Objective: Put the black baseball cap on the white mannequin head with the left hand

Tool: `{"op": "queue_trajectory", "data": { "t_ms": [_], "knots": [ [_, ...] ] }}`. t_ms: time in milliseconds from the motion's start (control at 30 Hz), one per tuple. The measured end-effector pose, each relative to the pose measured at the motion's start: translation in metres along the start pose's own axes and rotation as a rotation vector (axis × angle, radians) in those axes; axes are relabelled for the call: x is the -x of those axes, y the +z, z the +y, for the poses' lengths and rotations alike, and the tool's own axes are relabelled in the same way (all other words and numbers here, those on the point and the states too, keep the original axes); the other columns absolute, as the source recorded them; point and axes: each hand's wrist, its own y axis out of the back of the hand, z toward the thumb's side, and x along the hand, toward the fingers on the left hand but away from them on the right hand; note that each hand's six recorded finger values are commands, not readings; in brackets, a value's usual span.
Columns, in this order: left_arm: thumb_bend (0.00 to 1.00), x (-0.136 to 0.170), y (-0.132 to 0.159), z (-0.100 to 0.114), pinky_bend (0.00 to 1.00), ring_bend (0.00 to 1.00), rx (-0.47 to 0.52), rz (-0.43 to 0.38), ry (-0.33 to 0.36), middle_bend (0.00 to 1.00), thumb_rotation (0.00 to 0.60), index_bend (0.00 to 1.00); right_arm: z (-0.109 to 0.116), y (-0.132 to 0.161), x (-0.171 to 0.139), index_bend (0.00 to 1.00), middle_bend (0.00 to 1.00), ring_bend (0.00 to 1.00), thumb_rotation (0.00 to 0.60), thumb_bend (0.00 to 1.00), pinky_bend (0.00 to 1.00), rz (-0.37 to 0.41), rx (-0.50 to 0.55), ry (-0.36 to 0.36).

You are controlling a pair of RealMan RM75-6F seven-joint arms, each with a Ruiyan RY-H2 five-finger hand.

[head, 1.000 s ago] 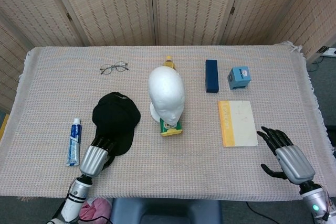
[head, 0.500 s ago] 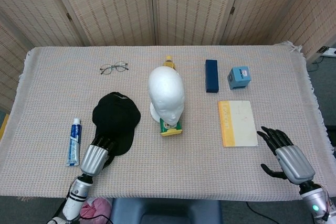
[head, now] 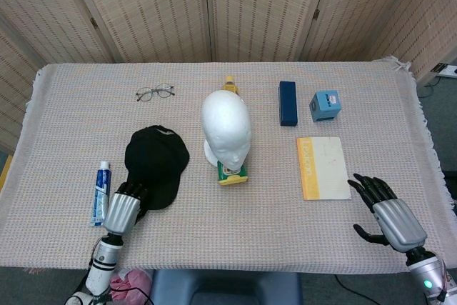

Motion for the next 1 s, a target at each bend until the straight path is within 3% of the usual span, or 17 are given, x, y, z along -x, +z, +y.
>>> {"op": "queue_trajectory", "data": {
  "t_ms": [300,667,1000],
  "knots": [
    [0.47,-0.003,-0.007,0.018,0.55,0.53,-0.025,0.012,0.088,0.71,0.6,0.63,-0.001,0.002,0.0,0.0,0.0,0.0,0.6,0.23,0.0,0.006,-0.004,0.004],
    [0.49,-0.01,-0.023,0.057,0.56,0.54,-0.121,0.026,0.249,0.74,0.6,0.65,-0.002,0.005,-0.003,0.0,0.0,0.0,0.6,0.24,0.0,0.016,-0.005,0.005],
    [0.49,-0.015,-0.03,0.082,0.56,0.54,-0.192,0.01,0.312,0.74,0.6,0.65,0.0,0.006,-0.006,0.0,0.0,0.0,0.6,0.24,0.0,0.027,-0.001,-0.003]
  ]
}}
